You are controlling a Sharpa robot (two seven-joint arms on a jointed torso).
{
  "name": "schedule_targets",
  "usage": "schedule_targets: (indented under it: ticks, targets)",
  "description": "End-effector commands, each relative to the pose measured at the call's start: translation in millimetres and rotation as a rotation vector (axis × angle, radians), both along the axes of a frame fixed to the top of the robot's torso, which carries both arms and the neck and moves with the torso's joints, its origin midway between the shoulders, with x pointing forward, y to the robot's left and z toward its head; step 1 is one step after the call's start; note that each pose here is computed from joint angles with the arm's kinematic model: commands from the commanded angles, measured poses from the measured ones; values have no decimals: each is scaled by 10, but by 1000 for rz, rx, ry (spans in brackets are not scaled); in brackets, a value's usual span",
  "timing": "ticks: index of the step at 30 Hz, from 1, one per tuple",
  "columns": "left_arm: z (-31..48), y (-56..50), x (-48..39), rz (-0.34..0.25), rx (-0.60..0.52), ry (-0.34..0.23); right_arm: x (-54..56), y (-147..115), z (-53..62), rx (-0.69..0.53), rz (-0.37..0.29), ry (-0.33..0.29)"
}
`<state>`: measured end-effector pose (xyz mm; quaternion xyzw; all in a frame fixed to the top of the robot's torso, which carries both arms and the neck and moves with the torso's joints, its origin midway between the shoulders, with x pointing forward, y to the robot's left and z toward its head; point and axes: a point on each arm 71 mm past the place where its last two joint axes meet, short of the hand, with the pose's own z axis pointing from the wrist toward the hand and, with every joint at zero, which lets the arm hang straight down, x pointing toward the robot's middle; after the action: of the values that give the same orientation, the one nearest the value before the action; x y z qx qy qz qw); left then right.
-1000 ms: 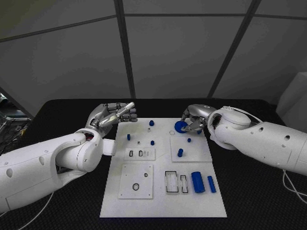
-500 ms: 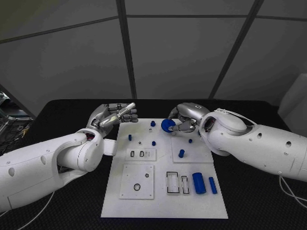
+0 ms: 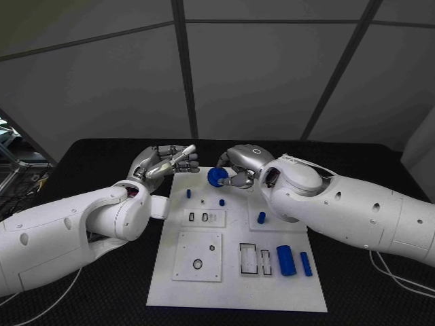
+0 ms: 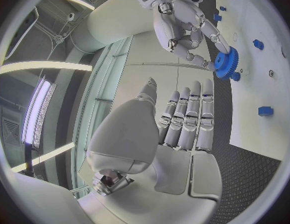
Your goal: Assemble the parts on the task board
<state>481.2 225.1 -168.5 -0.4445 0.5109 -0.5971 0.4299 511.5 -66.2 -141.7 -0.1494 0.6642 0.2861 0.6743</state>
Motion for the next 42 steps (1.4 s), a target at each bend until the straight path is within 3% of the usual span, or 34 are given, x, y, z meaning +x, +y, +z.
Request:
schedule_targets:
  ticks: [1,21,42]
  targets:
    - [22,-18,2,-14,-4,-11,28,21,4,-35,-9,-39]
    - [43,-36,13,-15,-5,-16,99,100,-241,-131,-15,19]
    - [55,-39,20,-17,-6,-18,132,134,-264,-130,-34,9]
